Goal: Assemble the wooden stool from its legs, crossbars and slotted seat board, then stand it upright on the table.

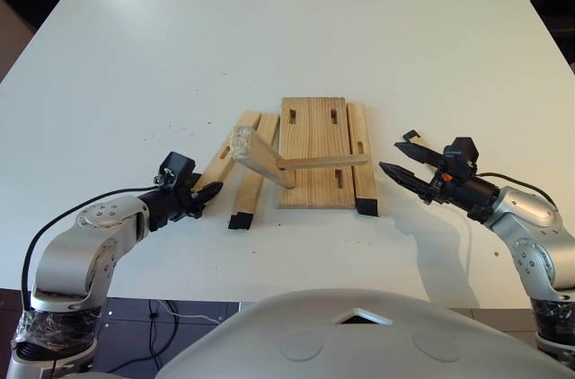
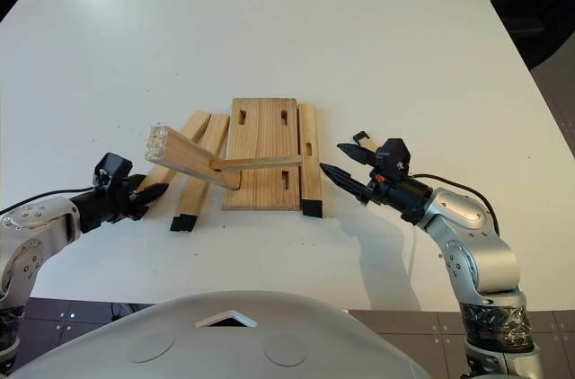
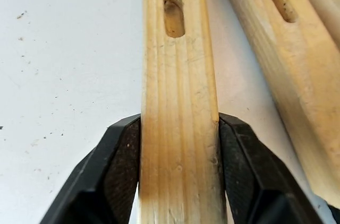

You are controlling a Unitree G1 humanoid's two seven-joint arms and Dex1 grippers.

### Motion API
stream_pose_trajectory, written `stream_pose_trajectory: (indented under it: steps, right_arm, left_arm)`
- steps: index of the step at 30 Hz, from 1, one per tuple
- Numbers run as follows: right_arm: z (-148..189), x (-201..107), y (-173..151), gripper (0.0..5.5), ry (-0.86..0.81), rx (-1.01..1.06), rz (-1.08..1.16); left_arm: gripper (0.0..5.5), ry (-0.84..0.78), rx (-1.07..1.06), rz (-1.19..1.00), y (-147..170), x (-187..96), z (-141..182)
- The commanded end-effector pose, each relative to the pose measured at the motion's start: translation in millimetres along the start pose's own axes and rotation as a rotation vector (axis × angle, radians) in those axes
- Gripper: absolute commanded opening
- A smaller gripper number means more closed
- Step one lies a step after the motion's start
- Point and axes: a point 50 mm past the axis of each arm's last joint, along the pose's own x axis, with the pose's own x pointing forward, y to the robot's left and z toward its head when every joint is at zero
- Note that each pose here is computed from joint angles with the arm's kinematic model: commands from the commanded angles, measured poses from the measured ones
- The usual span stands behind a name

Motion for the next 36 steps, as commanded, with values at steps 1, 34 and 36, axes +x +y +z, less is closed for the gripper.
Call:
stream_pose_trajectory:
  steps: [1, 34, 36]
  right_arm:
    - [13, -5, -11, 2.95, -0.050, -0.023, -0.044]
    - [188, 9, 62, 2.95, -0.519, -0.083, 0.786]
    - [186, 10, 61, 2.95, -0.496, -0.092, 0.786]
  left_arm:
    - [2.01, -0.151, 0.098, 0.029, 13, -5, 38]
    - [2.01, -0.666, 0.561, -0.966, -92, -95, 175]
    - [2.01, -0.666, 0.552, -0.966, -90, -95, 175]
